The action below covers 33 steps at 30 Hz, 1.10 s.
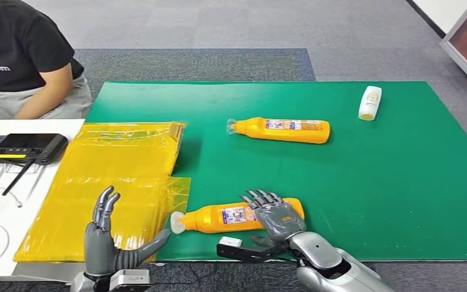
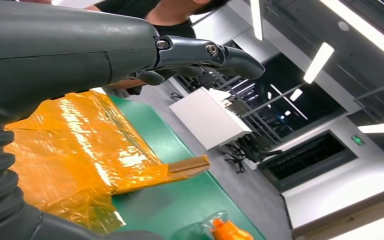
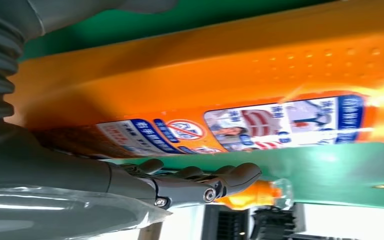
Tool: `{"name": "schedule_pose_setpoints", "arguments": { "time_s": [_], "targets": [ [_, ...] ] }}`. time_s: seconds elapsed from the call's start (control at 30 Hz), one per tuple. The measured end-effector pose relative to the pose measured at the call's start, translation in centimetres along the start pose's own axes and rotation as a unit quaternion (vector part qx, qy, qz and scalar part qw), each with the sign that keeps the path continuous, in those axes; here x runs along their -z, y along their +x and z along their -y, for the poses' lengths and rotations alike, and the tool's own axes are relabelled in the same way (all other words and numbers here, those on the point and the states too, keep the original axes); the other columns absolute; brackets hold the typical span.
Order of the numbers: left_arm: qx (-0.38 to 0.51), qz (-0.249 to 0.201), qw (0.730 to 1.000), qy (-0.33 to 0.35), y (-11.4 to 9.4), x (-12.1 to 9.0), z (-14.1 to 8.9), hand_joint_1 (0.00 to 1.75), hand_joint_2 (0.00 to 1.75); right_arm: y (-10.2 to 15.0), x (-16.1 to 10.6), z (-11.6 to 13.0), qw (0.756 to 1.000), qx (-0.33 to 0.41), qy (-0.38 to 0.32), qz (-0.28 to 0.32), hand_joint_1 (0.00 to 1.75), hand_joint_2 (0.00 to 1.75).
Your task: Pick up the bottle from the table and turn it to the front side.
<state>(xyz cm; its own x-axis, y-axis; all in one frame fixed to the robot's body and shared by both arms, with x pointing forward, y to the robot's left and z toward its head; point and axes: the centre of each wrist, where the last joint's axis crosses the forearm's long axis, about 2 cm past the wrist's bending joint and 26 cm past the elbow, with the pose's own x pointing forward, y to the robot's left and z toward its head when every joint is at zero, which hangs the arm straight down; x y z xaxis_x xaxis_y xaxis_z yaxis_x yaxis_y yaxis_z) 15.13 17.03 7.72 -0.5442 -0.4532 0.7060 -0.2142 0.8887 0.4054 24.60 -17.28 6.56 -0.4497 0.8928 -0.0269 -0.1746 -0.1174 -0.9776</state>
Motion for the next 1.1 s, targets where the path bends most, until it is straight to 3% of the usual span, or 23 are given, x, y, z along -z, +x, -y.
{"name": "schedule_pose_setpoints", "arguments": {
  "time_s": [0.4, 0.8, 0.93, 1.1],
  "targets": [
    [-0.002, 0.002, 1.0, 0.009, 0.2, 0.3, -0.1, 0.0, 1.75, -0.8, -0.2, -0.4, 1.0, 0.013, 0.016, -0.014, 0.0, 1.75],
    [-0.012, 0.01, 1.0, 0.02, 0.2, 1.2, 0.2, 0.0, 1.75, -2.4, 1.5, -0.6, 0.999, 0.006, 0.026, -0.046, 0.04, 1.75],
    [-0.016, 0.012, 1.0, 0.022, 0.2, 1.5, 0.3, 0.0, 1.75, -3.3, 2.4, -1.0, 0.998, -0.006, 0.034, -0.057, 1.75, 1.75],
    [-0.019, 0.017, 0.999, 0.02, 0.2, 1.7, 0.4, 0.0, 1.75, -4.7, 3.2, -1.6, 0.997, -0.019, 0.047, -0.056, 1.75, 1.75]
  ]
}}
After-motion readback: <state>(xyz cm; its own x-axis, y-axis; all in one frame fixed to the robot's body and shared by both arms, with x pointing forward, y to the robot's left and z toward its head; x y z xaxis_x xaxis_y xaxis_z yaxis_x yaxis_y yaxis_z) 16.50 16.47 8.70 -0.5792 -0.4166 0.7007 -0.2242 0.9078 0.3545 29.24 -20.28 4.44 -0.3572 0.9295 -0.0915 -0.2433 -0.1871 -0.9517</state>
